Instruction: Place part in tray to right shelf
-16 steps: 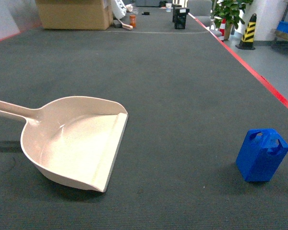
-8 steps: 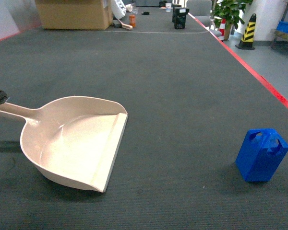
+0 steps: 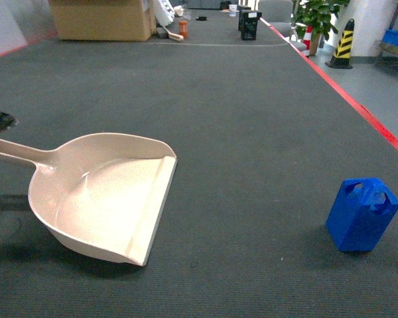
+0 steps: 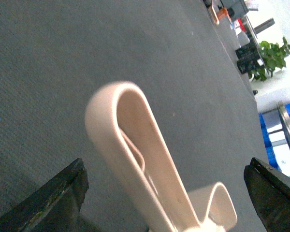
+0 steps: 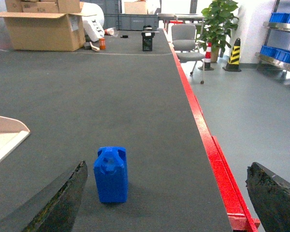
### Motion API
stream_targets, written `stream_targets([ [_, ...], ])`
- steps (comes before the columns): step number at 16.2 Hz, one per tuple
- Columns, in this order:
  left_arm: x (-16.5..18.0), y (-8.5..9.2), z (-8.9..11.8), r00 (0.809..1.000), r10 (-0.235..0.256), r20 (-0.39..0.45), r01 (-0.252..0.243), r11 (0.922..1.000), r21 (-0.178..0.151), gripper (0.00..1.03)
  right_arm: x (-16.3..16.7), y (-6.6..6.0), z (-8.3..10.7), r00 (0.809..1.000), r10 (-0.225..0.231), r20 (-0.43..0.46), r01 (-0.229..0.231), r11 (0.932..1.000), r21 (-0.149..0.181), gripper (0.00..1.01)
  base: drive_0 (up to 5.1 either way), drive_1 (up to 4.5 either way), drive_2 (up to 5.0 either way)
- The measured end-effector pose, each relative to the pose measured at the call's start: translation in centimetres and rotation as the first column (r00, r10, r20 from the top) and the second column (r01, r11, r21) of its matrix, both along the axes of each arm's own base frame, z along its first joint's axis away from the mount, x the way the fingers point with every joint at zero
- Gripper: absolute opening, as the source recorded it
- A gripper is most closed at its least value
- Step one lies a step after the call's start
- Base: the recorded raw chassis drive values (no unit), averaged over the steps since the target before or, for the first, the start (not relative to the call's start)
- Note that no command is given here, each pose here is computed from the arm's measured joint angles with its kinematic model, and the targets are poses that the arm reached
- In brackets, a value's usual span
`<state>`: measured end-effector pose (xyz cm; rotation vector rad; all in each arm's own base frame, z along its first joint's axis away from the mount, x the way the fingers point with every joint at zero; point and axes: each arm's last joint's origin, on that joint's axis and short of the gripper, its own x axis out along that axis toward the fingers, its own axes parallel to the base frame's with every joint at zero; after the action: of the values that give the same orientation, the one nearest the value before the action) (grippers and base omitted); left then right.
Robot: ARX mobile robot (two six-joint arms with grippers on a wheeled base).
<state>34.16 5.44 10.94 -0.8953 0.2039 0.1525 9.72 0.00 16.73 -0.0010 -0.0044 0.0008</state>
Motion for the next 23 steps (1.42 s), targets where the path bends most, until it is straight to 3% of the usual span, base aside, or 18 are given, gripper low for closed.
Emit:
stream_targets([
  [5,3.1,1.3,-1.6,0.999,0.029,-0.015,-0.03,0.9977,-0.06,0.98,0.0,0.0,0.0,1.0,0.0,0.0,0.0,1.0,0.0,0.98,0.0,0.0,0.0],
  [10,4.9,1.6,-2.8,0.999,0.038,-0.017,-0.04,0.989,-0.142,0.98,0.0,0.0,0.0,1.0,0.0,0.0,0.0,1.0,0.0,0.98,0.0,0.0,0.0],
  [12,5.1,1.7,-2.7,0.999,0.049,0.015,-0.045,0.9825,-0.181,0.8,0.0,0.0,0.0,1.0,0.0,0.0,0.0,1.0,0.0,0.98,0.0,0.0,0.0],
  [14,5.0,1.6,-2.4,0.997,0.022,0.068,-0.006,0.9746,-0.224,0.58,0.0,0.0,0.0,1.0,0.0,0.0,0.0,1.0,0.0,0.98,0.0,0.0,0.0],
  [17,4.1,0.5,-2.8,0.995,-0.04,0.087,0.06,0.967,-0.248,0.28,0.0,0.0,0.0,1.0,0.0,0.0,0.0,1.0,0.0,0.98,0.0,0.0,0.0],
  [18,3.8,0.3,-2.8,0.994,-0.035,0.099,0.062,0.958,-0.28,0.2,0.0,0.0,0.0,1.0,0.0,0.0,0.0,1.0,0.0,0.98,0.0,0.0,0.0],
  [19,3.6,0.2,-2.3,0.992,-0.04,0.123,0.075,0.9532,-0.293,0.18,0.0,0.0,0.0,1.0,0.0,0.0,0.0,1.0,0.0,0.98,0.0,0.0,0.0],
  [23,1.7,-0.6,0.5,0.973,-0.071,0.219,0.133,0.9506,-0.281,0.17,0.0,0.0,0.0,1.0,0.0,0.0,0.0,1.0,0.0,0.98,0.0,0.0,0.0],
])
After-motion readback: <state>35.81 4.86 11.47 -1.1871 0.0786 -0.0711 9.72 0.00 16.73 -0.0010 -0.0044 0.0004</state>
